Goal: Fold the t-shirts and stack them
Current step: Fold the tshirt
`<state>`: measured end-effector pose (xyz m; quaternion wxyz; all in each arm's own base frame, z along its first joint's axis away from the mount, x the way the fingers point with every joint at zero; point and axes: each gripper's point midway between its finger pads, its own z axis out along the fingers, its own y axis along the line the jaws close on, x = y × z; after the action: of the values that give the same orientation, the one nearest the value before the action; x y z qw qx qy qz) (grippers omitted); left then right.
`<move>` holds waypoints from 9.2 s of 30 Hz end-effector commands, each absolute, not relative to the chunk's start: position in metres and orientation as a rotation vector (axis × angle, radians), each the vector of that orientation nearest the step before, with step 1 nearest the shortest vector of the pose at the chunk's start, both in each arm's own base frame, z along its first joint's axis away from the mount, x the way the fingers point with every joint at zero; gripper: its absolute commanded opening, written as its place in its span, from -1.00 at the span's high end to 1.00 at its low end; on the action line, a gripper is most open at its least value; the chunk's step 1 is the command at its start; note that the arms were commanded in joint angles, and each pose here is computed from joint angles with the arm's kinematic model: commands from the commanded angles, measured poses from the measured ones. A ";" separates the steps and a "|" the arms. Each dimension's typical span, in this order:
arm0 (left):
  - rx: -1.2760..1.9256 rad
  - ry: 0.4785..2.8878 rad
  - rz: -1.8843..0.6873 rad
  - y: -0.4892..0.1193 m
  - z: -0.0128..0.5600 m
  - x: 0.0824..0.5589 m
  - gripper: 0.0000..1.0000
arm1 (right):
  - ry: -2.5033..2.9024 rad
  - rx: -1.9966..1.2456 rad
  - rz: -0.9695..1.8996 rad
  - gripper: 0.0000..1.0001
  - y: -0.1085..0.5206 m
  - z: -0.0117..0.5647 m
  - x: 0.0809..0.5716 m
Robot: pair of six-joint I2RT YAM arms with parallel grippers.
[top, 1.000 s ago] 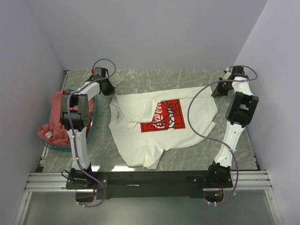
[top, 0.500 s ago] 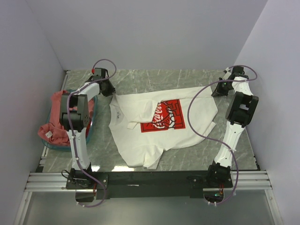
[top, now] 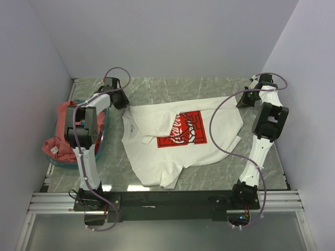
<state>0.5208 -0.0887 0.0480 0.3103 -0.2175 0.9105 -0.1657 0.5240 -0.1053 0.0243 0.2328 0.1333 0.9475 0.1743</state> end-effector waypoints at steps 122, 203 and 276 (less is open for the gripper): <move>-0.206 1.755 -0.235 -0.029 0.256 0.275 -0.54 | 1.561 -2.022 0.121 1.00 0.303 0.058 0.361; -0.596 2.370 -0.413 -0.115 0.049 0.549 0.32 | 2.326 0.087 0.662 0.21 -0.051 0.098 0.510; -0.516 2.328 -0.400 -0.084 0.075 0.595 0.18 | 2.530 0.382 0.434 0.29 -0.124 0.056 0.534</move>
<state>0.5802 -0.0893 0.0424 0.3210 -0.2141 0.9109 -0.1462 0.5285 -0.1135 0.0288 0.2354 0.1602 0.9413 0.1816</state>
